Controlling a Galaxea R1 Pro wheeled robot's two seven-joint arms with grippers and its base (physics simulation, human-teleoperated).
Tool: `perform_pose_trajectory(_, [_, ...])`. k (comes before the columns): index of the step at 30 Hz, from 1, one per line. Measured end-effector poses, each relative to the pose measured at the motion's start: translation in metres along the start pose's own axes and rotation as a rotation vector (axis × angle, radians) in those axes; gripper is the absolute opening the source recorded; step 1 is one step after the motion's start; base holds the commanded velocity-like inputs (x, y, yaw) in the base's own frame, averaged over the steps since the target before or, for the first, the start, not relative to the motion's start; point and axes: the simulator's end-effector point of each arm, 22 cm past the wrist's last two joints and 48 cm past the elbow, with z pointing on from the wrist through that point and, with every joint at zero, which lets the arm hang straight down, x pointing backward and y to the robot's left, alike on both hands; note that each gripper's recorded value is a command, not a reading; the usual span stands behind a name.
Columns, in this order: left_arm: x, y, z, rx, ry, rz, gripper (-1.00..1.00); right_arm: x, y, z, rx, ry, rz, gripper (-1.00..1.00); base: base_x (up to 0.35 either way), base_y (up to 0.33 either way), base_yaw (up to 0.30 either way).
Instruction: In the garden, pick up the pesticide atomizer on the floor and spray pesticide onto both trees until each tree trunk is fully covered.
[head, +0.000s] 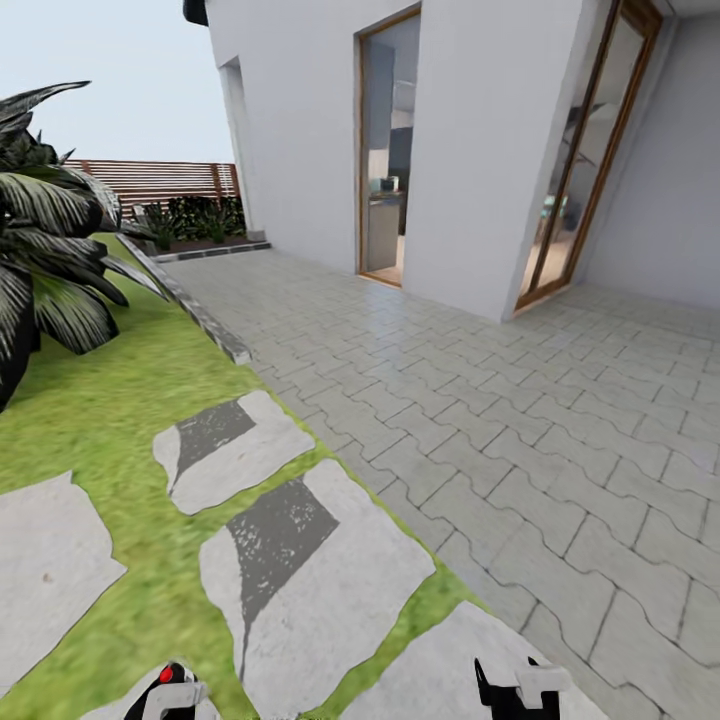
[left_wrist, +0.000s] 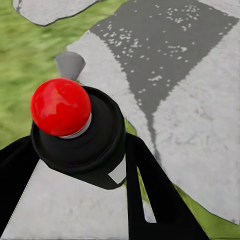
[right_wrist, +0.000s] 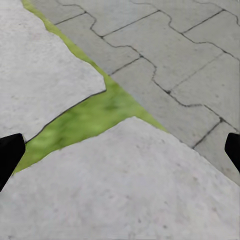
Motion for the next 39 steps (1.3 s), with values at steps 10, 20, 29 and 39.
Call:
perform_pose_trajectory(10, [0.0003,0.0000,-0.0001,0.000,0.001,0.000,-1.00,0.0000,0.0022,0.0000,-0.003,0.000,0.001,1.00,0.000,0.000,0.279])
perform_pose_trajectory(20, [0.0000,0.0004,0.0001,-0.001,0.001,-0.001,-1.00,0.0001,0.0025,0.0000,-0.003,0.000,0.002,1.00,0.000,0.000,0.279])
perform_pose_trajectory(29, [0.0001,0.0004,0.0001,-0.001,0.001,-0.001,-1.00,0.0005,0.0025,-0.0001,-0.003,0.001,0.002,1.00,0.000,0.000,0.279])
perform_pose_trajectory(39, [0.0004,0.0004,0.0000,-0.001,0.002,-0.001,-1.00,0.0002,0.0025,0.0000,-0.003,0.001,0.002,1.00,0.000,0.000,0.279])
